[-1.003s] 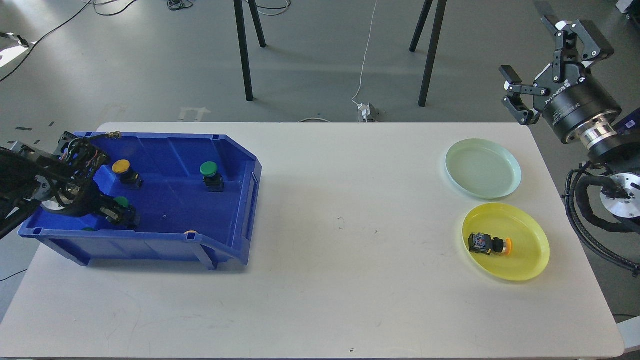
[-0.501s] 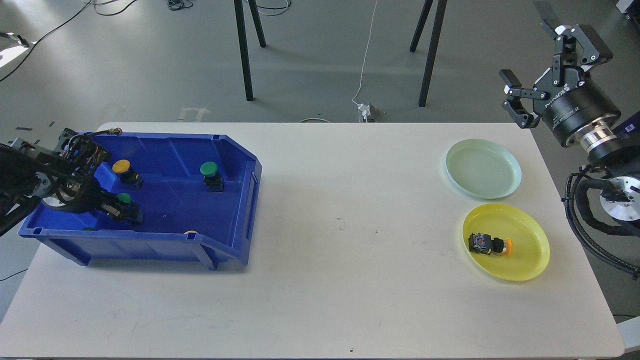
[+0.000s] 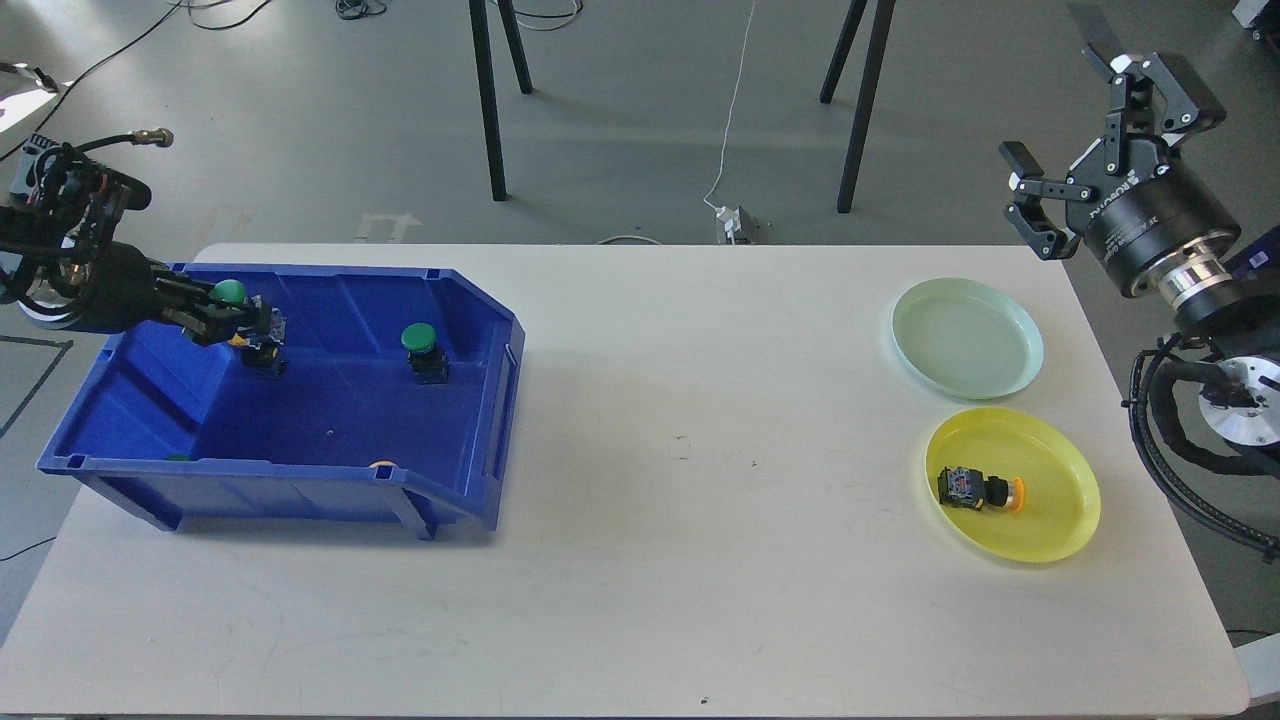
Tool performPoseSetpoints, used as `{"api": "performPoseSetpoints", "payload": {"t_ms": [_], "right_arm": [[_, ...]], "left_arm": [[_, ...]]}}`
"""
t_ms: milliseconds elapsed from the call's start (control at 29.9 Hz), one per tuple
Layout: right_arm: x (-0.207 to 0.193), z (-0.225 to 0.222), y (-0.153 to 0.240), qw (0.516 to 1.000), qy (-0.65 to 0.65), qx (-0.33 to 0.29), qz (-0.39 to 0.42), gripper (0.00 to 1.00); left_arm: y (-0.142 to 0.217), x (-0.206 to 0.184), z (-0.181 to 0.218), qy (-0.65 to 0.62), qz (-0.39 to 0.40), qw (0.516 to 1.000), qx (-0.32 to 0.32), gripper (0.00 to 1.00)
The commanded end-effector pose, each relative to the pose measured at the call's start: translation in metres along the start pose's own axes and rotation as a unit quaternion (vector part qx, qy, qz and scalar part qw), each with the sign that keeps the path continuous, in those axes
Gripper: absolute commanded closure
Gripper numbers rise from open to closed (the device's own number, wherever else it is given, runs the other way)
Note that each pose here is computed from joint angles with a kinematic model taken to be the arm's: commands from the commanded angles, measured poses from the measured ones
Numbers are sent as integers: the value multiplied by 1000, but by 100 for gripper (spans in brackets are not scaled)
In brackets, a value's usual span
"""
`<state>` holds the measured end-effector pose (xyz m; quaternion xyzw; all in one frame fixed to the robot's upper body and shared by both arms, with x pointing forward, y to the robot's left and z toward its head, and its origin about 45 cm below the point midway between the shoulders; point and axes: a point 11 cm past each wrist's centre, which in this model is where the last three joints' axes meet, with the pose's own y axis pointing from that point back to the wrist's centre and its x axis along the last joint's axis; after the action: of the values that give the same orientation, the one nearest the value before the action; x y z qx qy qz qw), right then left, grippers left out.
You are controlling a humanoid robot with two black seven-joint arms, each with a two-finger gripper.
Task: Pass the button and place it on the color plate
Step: 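Lift the green button and extend the left arm toward the right gripper, then grasp the green button with the right gripper and release the left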
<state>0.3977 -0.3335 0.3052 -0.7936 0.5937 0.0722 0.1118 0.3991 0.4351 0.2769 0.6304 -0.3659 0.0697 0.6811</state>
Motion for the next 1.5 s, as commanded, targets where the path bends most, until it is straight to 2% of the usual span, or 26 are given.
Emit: {"api": "performPoseSetpoints", "payload": {"t_ms": [0,134,234,368,535,635,735,835,1003,1203,1470], "right_arm": [[-1,0,0,1000,-1,0,-1,4],[-1,1,0,1000,-1,0,-1,4],[-1,4,1,1000,-2,-3,0,4],[-4,14,2,1000,-8,-11,5,4],[-6,27,11,999,-16,-27,6,4],[-13,39,16,999,-26,-40,-1,4],[-31,59,15,997,-52,-52,-15,4],[-64,81,10,995,-64,-58,-50,4],[-122,112,-2,991,-74,-69,-92,4],[-150,131,-12,988,-72,-84,-109,5],[-179,131,-26,985,-82,-76,-132,5]], "left_arm": [[30,17,18,54,61,995,-59,84],[66,58,33,134,165,968,-135,84],[79,95,51,217,240,919,-226,84],[35,119,110,310,234,848,-361,84],[-23,110,173,352,180,812,-430,84],[-39,102,191,356,160,807,-442,84],[-48,96,192,359,154,811,-435,84],[-62,94,201,366,147,808,-437,84],[-64,94,206,366,143,807,-441,84],[-64,93,205,367,143,807,-439,84],[-65,93,206,366,142,808,-440,83]]}}
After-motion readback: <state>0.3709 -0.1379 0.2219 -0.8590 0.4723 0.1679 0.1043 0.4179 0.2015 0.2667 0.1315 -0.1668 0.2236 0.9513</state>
